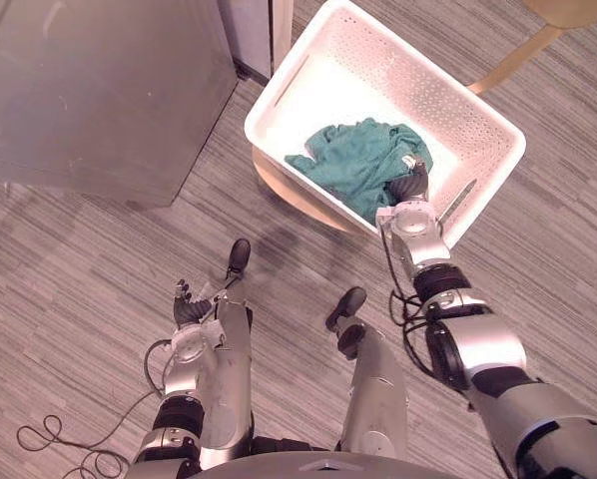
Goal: Pick up the laundry basket with both hands and put the clothes into the washing machine.
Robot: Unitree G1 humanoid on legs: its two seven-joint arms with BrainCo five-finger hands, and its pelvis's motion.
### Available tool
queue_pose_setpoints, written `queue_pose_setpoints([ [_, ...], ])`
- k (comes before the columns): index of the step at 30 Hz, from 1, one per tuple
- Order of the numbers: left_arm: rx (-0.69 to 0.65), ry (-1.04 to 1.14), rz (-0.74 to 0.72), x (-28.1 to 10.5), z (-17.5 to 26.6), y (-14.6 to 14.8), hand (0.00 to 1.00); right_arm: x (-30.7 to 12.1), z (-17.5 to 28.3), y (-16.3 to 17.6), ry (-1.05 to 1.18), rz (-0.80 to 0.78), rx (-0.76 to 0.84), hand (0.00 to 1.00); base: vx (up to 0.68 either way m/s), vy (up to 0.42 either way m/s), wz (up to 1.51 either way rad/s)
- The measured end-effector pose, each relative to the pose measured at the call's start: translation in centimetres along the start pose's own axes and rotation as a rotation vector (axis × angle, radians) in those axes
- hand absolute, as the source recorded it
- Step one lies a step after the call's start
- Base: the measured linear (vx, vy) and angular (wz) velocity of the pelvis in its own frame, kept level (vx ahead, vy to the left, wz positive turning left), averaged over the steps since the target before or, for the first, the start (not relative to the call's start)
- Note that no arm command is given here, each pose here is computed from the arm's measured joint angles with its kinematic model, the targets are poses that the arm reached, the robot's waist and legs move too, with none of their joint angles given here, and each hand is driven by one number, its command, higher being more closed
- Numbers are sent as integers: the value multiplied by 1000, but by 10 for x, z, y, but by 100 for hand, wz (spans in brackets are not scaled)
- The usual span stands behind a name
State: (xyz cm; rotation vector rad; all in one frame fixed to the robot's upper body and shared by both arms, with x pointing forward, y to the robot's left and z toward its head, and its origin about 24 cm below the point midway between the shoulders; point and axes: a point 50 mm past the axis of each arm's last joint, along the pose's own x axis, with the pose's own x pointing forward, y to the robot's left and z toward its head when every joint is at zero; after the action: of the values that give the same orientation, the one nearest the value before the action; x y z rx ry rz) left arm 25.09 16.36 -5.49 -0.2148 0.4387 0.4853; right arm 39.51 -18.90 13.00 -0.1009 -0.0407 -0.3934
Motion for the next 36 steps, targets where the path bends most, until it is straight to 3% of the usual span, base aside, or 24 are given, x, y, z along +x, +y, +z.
queue_pose_setpoints([
  [1, -6, 4, 3, 0, 0, 0, 0, -1, 0, 3, 14, -7, 83, 100, 0, 0, 0],
  [3, -12, 28, 12, 0, -5, 2, 0, -6, 3, 12, 72, -41, 425, 100, 19, -33, 2],
  [8, -59, 70, 28, 0, -10, 5, 0, -16, 2, 29, 180, -66, 914, 100, 13, -33, 15],
  [12, -69, 90, 31, -1, -15, 7, 0, -16, 0, 29, 219, -86, 1126, 100, 27, -31, 23],
  [22, -33, 153, 27, -8, -35, 14, 0, -34, 45, 11, -25, -46, 1462, 100, 48, -40, 26],
  [30, 39, 187, -2, -20, -51, 19, 0, -84, 6, -17, -101, -133, 1494, 100, 85, -46, 25],
  [36, 56, 97, -75, -26, -35, 6, 0, -98, 17, -14, -184, -40, 1463, 100, 39, -50, -42],
])
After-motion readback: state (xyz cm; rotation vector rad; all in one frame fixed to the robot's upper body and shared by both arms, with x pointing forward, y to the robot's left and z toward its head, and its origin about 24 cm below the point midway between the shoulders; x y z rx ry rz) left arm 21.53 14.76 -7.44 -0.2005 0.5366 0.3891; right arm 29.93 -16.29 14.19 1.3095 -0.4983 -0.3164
